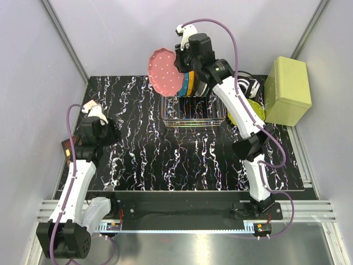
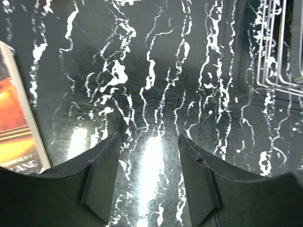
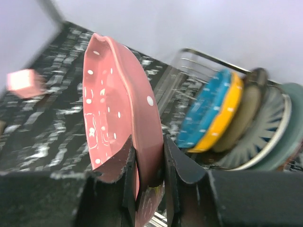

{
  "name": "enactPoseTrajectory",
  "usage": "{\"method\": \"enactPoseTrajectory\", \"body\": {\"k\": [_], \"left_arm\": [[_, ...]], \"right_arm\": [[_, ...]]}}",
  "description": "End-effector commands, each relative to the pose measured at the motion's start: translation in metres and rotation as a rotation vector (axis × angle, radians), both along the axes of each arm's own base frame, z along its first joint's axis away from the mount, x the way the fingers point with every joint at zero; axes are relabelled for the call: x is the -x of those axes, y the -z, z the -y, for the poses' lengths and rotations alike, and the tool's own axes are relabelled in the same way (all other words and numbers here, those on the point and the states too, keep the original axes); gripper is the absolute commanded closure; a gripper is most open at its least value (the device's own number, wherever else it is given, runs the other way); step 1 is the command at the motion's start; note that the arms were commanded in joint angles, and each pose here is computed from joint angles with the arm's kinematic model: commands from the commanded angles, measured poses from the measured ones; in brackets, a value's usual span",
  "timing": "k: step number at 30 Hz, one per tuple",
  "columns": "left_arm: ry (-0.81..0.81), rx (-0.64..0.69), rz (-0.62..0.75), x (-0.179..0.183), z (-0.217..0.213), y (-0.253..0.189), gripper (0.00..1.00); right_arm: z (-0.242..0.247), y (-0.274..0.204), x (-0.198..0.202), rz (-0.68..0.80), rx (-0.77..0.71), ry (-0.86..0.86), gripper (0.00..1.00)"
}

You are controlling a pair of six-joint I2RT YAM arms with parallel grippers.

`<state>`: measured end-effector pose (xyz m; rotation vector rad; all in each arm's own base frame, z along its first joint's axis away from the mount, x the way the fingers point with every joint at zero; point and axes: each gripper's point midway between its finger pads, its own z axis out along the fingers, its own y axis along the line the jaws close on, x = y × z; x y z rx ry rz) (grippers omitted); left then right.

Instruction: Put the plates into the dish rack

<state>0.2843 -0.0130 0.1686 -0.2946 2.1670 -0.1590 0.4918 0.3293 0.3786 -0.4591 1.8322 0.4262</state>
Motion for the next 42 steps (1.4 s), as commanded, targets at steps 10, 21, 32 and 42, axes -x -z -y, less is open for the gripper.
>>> {"method": "enactPoseTrajectory", "body": {"k": [10,21,32,42], "left_arm": [[-0.007,0.123,0.025,0.001,0.008,0.012,0.43],[0.015,0.148,0.053,0.013,0.014,0.017,0.43],[-0.013,0.168,0.111,0.019,0.013,0.008,0.16],[-0.06,0.234,0.051,0.026,0.016,0.027,0.01]], "right_arm": [[0.04,-0.097,-0.057,0.587,0.092,0.601,1.0],[0.032,-0.039,-0.069,0.533,0.157,0.747,1.0],[0.025,0.003,-0.081,0.471,0.172,0.772,1.0],[0.015,0.038,-0.09,0.437,0.209,0.756,1.0]]}}
